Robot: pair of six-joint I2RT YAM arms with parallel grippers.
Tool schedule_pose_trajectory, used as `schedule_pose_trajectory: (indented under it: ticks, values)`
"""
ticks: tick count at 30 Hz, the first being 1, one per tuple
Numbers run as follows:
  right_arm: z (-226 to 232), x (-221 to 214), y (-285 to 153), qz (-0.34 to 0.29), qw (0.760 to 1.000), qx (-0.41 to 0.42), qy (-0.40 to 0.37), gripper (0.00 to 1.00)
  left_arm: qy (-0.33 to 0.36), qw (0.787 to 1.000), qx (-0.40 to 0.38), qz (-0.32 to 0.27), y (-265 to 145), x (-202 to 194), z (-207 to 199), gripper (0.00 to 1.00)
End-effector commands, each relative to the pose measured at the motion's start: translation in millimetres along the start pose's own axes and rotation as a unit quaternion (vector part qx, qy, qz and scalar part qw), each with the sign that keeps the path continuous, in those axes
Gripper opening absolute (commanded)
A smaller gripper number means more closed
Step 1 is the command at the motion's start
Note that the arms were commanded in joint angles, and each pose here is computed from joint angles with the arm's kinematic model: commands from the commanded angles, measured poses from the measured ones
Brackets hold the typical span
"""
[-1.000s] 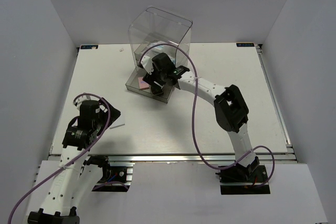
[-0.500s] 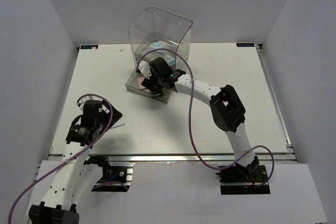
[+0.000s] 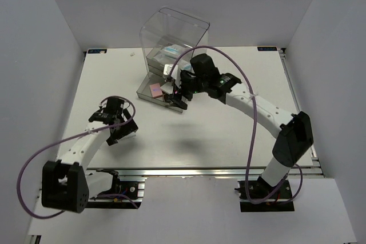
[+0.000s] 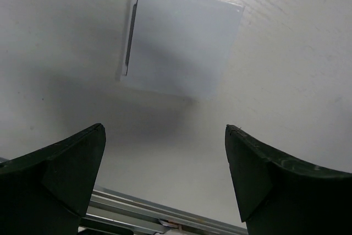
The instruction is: Organize the makeup
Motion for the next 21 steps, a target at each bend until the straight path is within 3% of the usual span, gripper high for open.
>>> schedule_pose_trajectory:
  ticks: [1, 14, 21]
  values:
    - [6, 2, -5, -0.042, 0.999, 0.017, 0.004, 0.89, 0.033, 0.999, -0.010, -0.022, 5, 19, -20, 0.98]
    - [-2, -9, -26, -0.050, 0.998, -0.006, 0.046, 0.89, 0.144, 0.986, 0.074, 0.036, 51, 29, -32, 0.98]
    - [-6, -16, -30, -0.052, 0.997, -0.009, 0.063, 0.89, 0.177, 0.980, 0.077, 0.054, 66, 27, -32, 0.98]
Point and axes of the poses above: each gripper's point midway between its finger pads, its own y axis out along the fingers, its own z axis along the line the jaws close on, x = y × z, the point moved 9 cm from there along -y, back along the fingers, and after that the axes turned 15 degrees about -y, right-handed, at the moved point
